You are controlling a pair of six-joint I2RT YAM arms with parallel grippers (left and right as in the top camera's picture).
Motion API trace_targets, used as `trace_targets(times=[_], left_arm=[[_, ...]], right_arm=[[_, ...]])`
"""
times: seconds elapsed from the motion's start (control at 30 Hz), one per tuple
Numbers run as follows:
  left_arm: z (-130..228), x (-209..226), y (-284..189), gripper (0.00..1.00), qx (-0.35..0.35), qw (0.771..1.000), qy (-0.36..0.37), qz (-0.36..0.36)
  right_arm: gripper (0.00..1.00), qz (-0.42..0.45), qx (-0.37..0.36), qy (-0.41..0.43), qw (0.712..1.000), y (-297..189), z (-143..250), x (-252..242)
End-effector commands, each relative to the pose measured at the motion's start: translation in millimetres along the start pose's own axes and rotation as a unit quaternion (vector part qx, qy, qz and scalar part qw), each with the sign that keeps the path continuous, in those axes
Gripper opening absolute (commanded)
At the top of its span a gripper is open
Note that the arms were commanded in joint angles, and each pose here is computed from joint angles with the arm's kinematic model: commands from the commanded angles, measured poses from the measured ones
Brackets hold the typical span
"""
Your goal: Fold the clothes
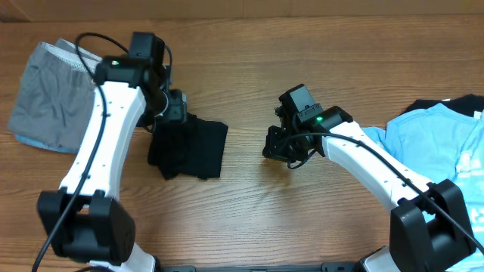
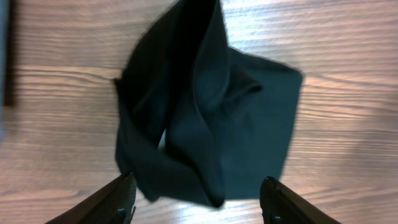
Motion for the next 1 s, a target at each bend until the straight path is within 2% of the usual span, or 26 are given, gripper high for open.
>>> trace_targets(times=[0.0, 0.17, 0.23, 0.33, 0.47, 0.53, 0.57, 0.77, 0.87, 0.97], left_arm=[[-2, 1, 27, 0.68, 0.022, 1.0, 0.018, -0.007], [-6, 7, 46, 0.66, 0.039, 0.998, 0.03, -0.028], [-9, 9, 56, 0.62, 0.044, 0.998, 0.036, -0.031], [-12, 7, 64, 0.48, 0.046, 0.998, 0.039, -0.03], [-14, -1, 61, 0.19, 0.039, 0.998, 0.04, -0.003], [-13, -2, 56, 0.07, 0.043, 0.998, 0.037, 0.002], [-12, -3, 53, 0.04, 0.047, 0.998, 0.035, 0.004], [-7, -19, 15, 0.04, 0.074, 0.995, 0.033, 0.056], [-8, -38, 14, 0.04, 0.07, 0.991, 0.054, 0.095], [-7, -51, 24, 0.04, 0.072, 0.99, 0.073, 0.097]], right_arm=[[0.19, -0.011, -0.016, -0.012, 1.0, -9, -3, 8], [0.19, -0.01, -0.014, -0.011, 1.0, -9, -2, 8], [0.19, -0.007, -0.013, -0.01, 1.0, -9, -2, 7], [0.19, -0.004, -0.01, -0.014, 1.0, -9, -1, 6], [0.19, -0.002, -0.008, -0.02, 1.0, -9, 0, 5], [0.19, -0.002, -0.008, -0.02, 1.0, -9, 0, 5], [0.19, -0.002, -0.008, -0.02, 1.0, -9, 0, 5], [0.19, -0.002, -0.008, -0.02, 1.0, -9, 0, 5], [0.19, 0.0, -0.01, -0.02, 1.0, -9, 0, 4], [0.19, 0.004, -0.013, -0.02, 1.0, -9, -1, 4]])
Point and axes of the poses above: each gripper's point midway between its finger pads, its own y axis out along the fingers, its own x axis along the line the jaws close on, z = x × y, the point moved 6 cm from there along -y, back along the fingers, and after that the axes turned 13 degrees about y, right-handed, at the moved point
